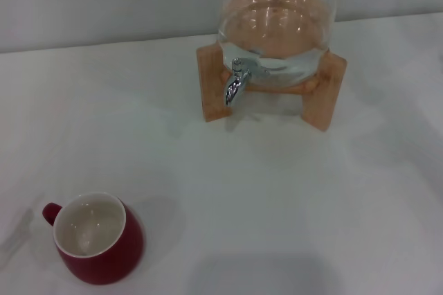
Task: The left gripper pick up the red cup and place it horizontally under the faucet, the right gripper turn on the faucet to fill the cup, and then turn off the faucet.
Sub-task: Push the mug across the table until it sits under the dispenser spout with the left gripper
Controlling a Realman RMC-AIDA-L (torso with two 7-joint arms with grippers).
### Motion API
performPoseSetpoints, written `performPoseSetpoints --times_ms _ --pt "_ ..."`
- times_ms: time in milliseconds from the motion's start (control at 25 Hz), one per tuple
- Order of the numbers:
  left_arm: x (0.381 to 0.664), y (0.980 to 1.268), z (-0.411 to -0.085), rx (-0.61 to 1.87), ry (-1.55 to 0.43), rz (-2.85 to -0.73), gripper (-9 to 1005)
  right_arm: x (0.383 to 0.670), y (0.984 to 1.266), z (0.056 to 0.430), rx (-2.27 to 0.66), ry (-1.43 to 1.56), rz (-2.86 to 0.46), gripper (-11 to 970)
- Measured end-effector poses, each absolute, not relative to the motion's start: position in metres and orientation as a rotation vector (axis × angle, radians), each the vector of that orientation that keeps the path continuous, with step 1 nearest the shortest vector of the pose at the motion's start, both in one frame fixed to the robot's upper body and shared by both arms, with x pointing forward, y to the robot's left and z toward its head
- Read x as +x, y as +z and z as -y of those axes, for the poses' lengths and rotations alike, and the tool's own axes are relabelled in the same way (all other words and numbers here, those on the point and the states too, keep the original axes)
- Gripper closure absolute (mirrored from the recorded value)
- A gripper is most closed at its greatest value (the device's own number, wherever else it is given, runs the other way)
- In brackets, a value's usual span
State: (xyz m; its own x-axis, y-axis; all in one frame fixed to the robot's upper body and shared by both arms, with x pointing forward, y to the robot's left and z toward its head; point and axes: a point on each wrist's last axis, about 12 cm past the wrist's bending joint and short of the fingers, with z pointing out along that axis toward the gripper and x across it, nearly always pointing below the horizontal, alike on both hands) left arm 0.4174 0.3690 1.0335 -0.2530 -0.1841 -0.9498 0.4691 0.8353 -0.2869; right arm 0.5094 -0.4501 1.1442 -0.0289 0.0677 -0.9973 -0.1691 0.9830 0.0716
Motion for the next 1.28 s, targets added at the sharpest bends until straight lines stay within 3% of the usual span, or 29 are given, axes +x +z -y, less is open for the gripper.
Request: performPoseSetpoints --times_ms 600,1280 --pt "0.409 1.015 -0.361 0.391 -0.456 -1.708 133 0.511 1.144 0.45 -0.07 0.186 -1.584 327" --pt "0.416 1.001 -0.349 0.393 -0.45 -1.755 134 0.513 1.145 0.449 -0.072 0.185 -1.572 327"
